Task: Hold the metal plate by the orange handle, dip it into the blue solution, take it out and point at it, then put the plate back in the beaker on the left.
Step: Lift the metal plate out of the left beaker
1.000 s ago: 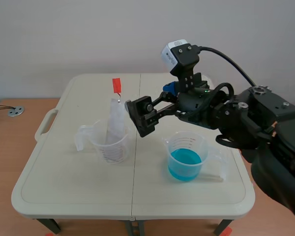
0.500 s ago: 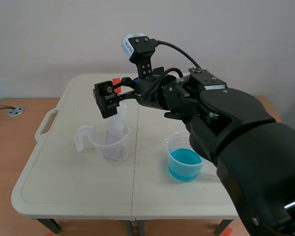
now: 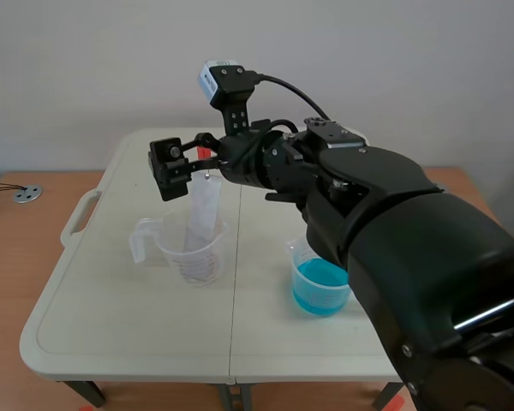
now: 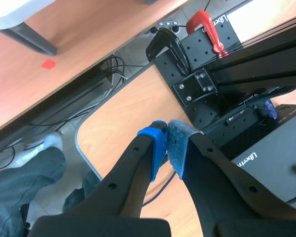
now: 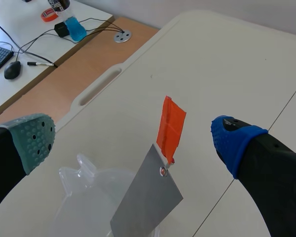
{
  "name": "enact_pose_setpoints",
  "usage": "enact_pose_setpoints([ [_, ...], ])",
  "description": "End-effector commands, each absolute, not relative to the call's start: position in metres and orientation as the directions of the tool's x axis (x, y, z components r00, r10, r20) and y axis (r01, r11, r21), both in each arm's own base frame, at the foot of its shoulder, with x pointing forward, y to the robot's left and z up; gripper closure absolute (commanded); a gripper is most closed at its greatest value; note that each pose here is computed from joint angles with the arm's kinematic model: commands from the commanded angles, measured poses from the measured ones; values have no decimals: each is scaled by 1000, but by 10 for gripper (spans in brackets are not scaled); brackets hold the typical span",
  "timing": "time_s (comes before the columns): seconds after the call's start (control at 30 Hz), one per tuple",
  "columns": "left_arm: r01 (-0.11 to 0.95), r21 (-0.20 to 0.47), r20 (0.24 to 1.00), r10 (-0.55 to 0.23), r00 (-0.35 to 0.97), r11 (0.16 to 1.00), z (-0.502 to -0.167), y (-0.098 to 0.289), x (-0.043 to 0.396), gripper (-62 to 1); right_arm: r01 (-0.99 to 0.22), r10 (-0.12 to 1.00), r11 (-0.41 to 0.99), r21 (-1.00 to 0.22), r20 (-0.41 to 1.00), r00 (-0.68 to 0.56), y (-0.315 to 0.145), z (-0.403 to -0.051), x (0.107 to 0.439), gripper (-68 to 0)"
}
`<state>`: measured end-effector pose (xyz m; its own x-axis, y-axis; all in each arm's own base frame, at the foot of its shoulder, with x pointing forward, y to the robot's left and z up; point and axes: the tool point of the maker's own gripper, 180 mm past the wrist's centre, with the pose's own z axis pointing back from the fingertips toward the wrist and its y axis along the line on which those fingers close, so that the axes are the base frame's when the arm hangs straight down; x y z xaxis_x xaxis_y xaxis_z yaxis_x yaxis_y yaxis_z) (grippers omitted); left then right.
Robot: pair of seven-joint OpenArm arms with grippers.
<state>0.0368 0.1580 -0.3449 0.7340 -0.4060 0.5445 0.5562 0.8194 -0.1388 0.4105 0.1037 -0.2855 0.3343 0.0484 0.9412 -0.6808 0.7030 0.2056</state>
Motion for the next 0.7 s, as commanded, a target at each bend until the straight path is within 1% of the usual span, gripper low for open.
enact_pose_setpoints([
  [0.0,558,-148,558,-397,729,816,-342,154,38,-43,-691,28,698,185,958,284,106,-264,420,-663],
  [0.43,559,-148,555,-399,730,816,-342,155,38,-43,-691,13,698,185,963,270,106,-260,421,-662],
  [0.47,559,-148,555,-399,730,816,-342,155,38,-43,-692,8,698,184,964,265,106,-259,421,-650],
  [0.5,559,-148,555,-399,730,816,-342,155,38,-43,-692,6,698,184,965,263,106,-258,421,-625],
  [0.53,559,-148,555,-399,730,816,-342,154,38,-43,-692,6,698,184,965,263,106,-258,421,-585],
  [0.6,559,-148,555,-399,730,816,-342,154,38,-43,-691,6,698,185,965,263,106,-258,421,-479],
  [0.67,559,-148,555,-399,730,816,-342,154,38,-43,-691,8,699,185,964,267,106,-259,421,-359],
])
